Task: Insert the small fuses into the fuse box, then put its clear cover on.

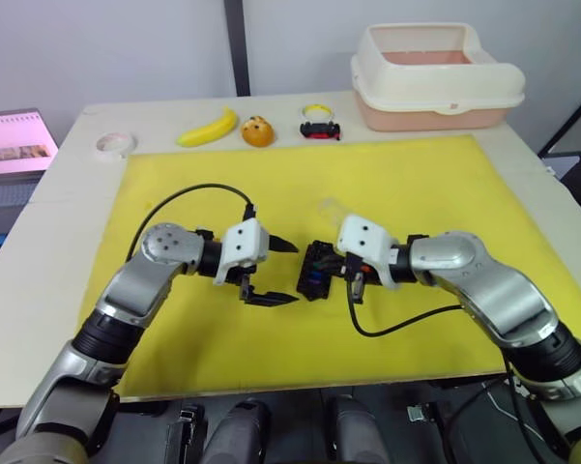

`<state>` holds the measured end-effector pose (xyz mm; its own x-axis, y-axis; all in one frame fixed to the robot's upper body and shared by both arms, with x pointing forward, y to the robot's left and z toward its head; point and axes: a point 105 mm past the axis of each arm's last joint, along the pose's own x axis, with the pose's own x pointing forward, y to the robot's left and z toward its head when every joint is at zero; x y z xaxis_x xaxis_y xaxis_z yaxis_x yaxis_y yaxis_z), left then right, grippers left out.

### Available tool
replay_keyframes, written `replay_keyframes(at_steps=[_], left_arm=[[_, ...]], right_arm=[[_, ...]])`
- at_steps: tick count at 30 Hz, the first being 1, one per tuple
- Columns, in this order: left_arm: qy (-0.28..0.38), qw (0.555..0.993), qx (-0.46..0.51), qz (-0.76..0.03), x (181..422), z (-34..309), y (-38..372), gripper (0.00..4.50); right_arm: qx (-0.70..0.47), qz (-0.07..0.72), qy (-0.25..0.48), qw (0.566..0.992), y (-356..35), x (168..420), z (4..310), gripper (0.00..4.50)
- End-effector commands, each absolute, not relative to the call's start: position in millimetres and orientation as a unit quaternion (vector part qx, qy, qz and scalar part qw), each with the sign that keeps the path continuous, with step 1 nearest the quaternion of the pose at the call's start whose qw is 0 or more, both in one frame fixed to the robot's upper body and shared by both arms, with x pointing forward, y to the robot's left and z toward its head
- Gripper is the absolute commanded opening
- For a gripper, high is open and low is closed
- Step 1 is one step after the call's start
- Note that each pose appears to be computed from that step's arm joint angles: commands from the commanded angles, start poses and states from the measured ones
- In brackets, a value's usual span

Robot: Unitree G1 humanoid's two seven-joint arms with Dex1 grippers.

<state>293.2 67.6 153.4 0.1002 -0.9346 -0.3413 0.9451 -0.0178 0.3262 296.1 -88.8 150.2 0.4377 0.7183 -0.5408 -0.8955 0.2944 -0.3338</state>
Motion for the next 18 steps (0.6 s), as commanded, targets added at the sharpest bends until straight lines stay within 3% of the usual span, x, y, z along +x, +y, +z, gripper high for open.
replay_keyframes(at_steps=[1, 12, 17, 18], left_arm=[[-0.01, 0.7, 0.253, -0.668, 293, 165, 66, 4.47], [-0.01, 0.7, 0.254, -0.667, 295, 164, 66, 4.47], [-0.009, 0.701, 0.253, -0.667, 294, 163, 66, 4.5], [-0.009, 0.701, 0.253, -0.667, 294, 163, 66, 4.5]], right_arm=[[-0.318, 0.512, 0.132, 0.787, -88, 295, 156, 0.0], [-0.317, 0.511, 0.131, 0.788, -88, 298, 156, 0.0], [-0.306, 0.511, 0.116, 0.795, -87, 294, 173, 1.97], [-0.304, 0.51, 0.114, 0.796, -88, 294, 176, 1.97]])
